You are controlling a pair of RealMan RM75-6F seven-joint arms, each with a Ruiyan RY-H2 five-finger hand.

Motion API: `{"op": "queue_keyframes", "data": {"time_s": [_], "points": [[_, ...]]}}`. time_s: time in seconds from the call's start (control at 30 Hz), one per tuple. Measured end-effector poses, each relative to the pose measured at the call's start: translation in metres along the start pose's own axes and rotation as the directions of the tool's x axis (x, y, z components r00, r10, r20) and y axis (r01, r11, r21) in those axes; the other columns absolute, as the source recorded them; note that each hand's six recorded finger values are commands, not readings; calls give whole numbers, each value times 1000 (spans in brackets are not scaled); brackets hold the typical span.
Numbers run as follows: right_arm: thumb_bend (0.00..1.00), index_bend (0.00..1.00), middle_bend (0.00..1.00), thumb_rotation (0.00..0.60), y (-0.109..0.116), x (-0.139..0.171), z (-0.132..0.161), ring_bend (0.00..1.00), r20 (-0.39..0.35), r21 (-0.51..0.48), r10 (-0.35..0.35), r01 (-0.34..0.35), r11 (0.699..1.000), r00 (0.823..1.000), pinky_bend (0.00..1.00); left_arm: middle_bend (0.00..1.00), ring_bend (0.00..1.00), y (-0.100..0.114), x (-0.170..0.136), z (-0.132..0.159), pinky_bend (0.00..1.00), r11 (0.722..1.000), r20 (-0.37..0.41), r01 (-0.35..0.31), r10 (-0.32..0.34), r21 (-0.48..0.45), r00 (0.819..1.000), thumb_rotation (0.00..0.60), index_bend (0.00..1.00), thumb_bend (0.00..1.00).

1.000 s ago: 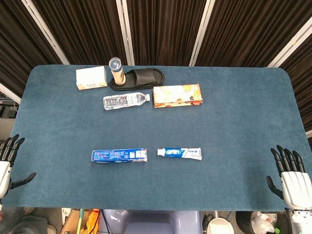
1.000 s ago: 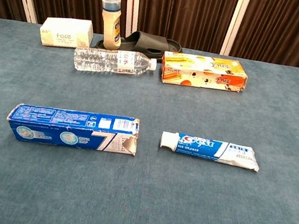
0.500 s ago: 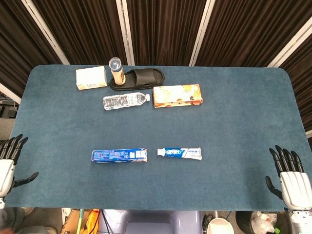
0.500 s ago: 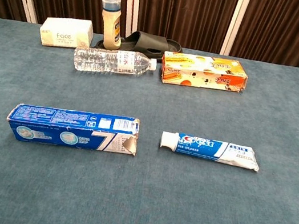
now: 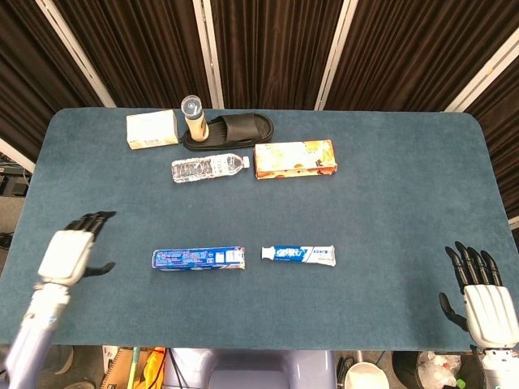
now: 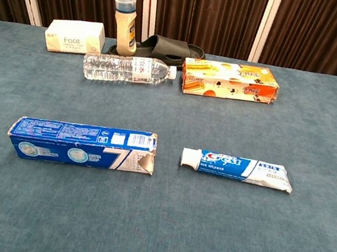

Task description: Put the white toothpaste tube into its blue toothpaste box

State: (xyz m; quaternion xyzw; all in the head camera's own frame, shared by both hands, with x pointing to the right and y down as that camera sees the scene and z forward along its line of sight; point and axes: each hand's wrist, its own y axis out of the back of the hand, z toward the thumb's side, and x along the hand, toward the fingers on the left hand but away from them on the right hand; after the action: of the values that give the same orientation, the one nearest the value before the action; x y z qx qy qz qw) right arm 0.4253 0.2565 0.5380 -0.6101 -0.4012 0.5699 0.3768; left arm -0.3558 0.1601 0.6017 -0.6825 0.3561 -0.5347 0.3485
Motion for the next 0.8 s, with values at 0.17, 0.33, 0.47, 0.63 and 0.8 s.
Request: {"op": "queue_keyframes", "data": {"time_s": [0.17,0.33,0.47,0.63,0.8], "points": [[388,0,0,600,1,0,2,0,-10,-9,-1,1,1000,1000,0,260,254,-20,24,43,342,998,42,50,-48,-26,998,600,179,119],[388,0,0,600,2,1,3,0,-20,-17,-2,2,1000,1000,0,261,254,-42,37,77,342,993,58,110,-108,-44,993,600,179,120],[388,0,0,600,2,1,3,0,-21,-23,-5,5,1000,1000,0,266,254,-53,41,102,342,988,78,145,-140,-55,987,600,183,119],[388,0,0,600,3,1,4,0,-20,-30,-7,7,1000,1000,0,276,258,-63,43,121,344,985,97,164,-159,-49,983,600,191,120],[388,0,0,600,3,1,4,0,-20,-32,-5,5,999,1000,0,305,266,-73,49,138,354,983,114,178,-172,-49,979,600,191,121]]}}
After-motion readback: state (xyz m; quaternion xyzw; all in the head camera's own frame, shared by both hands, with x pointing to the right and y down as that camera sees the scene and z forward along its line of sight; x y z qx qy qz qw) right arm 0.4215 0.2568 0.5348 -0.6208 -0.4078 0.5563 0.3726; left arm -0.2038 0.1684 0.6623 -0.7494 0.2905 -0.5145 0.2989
